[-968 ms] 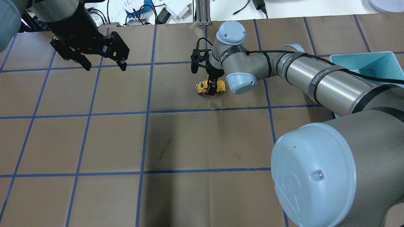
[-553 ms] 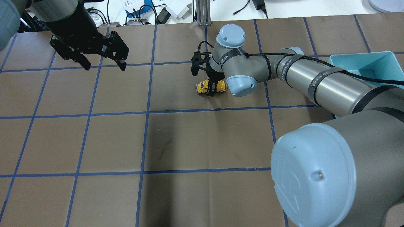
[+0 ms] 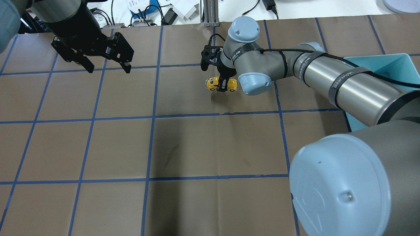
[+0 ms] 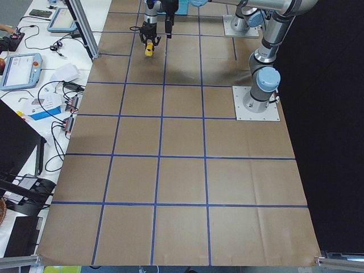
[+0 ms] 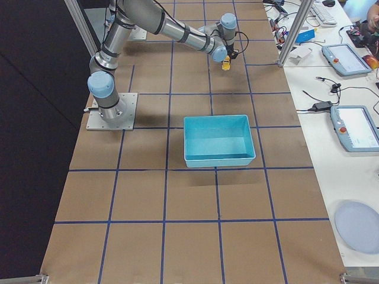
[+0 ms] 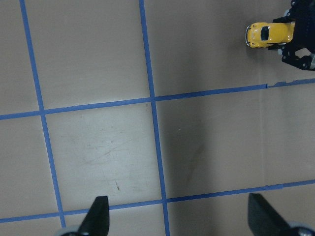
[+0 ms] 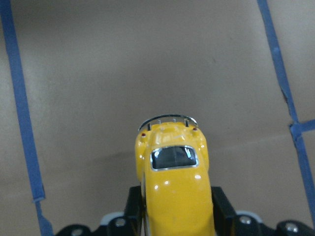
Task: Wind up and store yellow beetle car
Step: 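Carry the held car with the right gripper into the light blue bin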
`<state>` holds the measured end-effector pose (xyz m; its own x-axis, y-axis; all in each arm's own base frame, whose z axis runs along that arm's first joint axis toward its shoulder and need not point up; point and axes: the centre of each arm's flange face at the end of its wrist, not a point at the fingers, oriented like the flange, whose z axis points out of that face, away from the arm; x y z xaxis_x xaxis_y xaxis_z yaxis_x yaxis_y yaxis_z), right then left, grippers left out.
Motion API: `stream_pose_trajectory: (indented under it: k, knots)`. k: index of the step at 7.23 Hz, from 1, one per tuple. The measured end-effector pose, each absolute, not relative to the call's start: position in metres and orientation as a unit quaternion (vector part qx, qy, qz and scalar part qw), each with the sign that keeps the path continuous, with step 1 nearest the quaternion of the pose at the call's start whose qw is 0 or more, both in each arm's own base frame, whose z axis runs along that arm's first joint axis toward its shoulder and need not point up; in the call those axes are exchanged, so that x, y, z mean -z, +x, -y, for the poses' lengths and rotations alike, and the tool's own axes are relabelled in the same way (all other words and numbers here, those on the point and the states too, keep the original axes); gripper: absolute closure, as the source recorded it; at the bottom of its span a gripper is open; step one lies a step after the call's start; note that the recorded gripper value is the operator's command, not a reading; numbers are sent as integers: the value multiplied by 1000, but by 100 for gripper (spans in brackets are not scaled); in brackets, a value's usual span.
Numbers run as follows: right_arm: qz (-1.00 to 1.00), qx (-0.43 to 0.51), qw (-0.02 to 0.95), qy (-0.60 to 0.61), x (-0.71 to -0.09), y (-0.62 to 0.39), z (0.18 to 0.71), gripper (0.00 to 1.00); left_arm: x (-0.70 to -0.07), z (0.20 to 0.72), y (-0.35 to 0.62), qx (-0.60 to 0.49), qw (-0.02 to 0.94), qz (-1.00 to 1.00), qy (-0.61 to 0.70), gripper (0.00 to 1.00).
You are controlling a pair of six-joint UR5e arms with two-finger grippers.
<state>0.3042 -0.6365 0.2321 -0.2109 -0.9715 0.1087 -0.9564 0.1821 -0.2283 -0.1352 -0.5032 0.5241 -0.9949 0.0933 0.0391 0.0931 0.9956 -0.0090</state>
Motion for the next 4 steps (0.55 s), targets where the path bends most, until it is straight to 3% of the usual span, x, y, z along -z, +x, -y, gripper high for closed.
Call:
stream_pose_trajectory:
  k: [4]
  knots:
    - [-858,105,-1,-503,-352,154,638,74,-524,503,-136,-4,20,999,-47,0]
